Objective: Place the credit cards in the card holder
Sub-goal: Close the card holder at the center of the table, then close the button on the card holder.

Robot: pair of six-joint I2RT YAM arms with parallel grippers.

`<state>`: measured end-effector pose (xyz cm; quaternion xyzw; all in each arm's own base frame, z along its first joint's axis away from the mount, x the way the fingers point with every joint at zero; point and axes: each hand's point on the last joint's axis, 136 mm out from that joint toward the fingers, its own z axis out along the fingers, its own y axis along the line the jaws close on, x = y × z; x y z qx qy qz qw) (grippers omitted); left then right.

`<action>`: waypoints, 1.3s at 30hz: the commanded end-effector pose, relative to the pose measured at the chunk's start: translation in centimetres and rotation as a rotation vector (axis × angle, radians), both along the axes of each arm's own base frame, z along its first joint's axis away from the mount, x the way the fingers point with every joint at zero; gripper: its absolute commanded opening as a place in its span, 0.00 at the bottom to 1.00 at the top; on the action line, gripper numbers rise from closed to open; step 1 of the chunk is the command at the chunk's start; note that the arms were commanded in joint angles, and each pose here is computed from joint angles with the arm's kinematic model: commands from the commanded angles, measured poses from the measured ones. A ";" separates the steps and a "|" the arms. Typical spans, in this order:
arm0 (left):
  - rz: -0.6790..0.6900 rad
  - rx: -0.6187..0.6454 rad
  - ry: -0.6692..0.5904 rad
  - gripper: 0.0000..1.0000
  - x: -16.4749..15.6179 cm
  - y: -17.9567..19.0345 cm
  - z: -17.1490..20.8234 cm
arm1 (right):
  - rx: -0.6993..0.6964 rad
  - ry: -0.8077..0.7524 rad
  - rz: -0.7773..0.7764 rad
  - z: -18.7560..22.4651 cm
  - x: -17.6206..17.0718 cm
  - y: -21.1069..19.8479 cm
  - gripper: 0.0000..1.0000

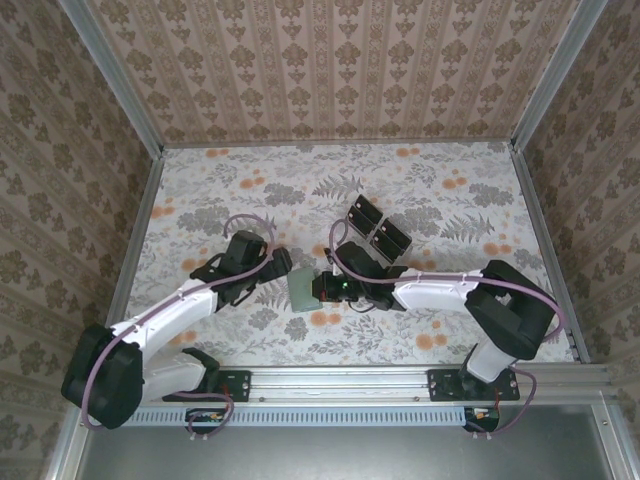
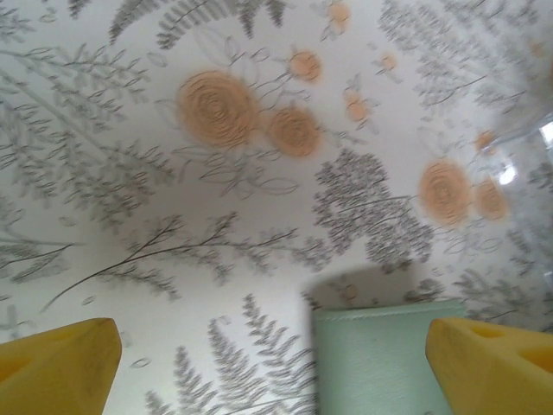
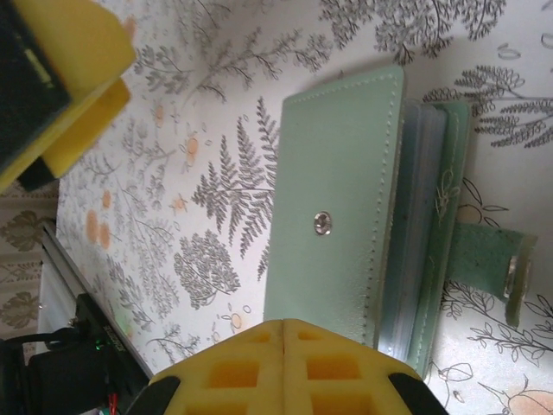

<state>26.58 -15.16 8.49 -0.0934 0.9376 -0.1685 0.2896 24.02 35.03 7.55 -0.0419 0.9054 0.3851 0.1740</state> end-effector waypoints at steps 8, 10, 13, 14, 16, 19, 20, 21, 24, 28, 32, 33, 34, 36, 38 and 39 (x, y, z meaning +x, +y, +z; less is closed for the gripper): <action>-0.130 0.163 0.109 1.00 -2.1 1.5 -0.3 | -0.097 0.077 0.093 -2.6 -1.5 0.2 0.00; -0.146 0.174 0.104 1.00 -1.9 1.4 -0.1 | -0.110 0.080 0.106 -2.7 -1.6 0.3 0.00; -0.165 0.174 0.097 1.00 -1.6 1.0 0.0 | -0.125 0.089 0.127 -3.0 -1.6 0.6 0.00; -0.170 0.173 0.100 1.00 -1.5 0.9 -0.1 | -0.133 0.092 0.132 -3.3 -1.6 0.6 0.00; -0.181 0.170 0.103 1.00 -1.4 0.6 -0.4 | -0.148 0.097 0.135 -3.6 -1.5 0.5 0.00; -0.194 0.163 0.103 1.00 -1.3 0.1 -0.6 | -0.157 0.110 0.139 -4.2 -1.6 0.4 0.00; -0.200 0.162 0.103 1.00 -1.3 0.0 -0.8 | -0.160 0.114 0.139 -4.4 -1.7 0.4 0.00; -0.204 0.161 0.103 1.00 -1.3 -0.1 -0.9 | -0.162 0.117 0.138 -4.6 -1.7 0.4 0.00; -0.214 0.157 0.098 1.00 -1.3 -0.4 -1.1 | -0.162 0.129 0.139 -5.1 -1.8 0.3 0.00; -0.228 0.141 0.085 1.00 -1.3 -0.9 -1.2 | -0.154 0.138 0.140 -5.4 -1.8 0.6 0.00; -0.235 0.134 0.077 1.00 -1.3 -1.2 -1.3 | -0.149 0.138 0.138 -5.4 -1.7 0.7 0.00; -0.236 0.133 0.079 1.00 -1.3 -1.2 -1.5 | -0.150 0.140 0.136 -5.5 -1.8 0.7 0.00; -0.240 0.132 0.081 1.00 -1.3 -1.3 -1.6 | -0.148 0.139 0.136 -5.4 -1.7 0.7 0.00; -0.244 0.136 0.089 1.00 -1.4 -1.3 -2.0 | -0.150 0.140 0.134 -5.5 -1.7 0.7 0.00; -0.248 0.141 0.097 1.00 -1.4 -1.4 -2.4 | -0.150 0.139 0.130 -5.5 -1.7 0.6 0.00; -0.250 0.141 0.097 1.00 -1.3 -1.5 -2.5 | -0.150 0.138 0.130 -5.5 -1.6 0.6 0.00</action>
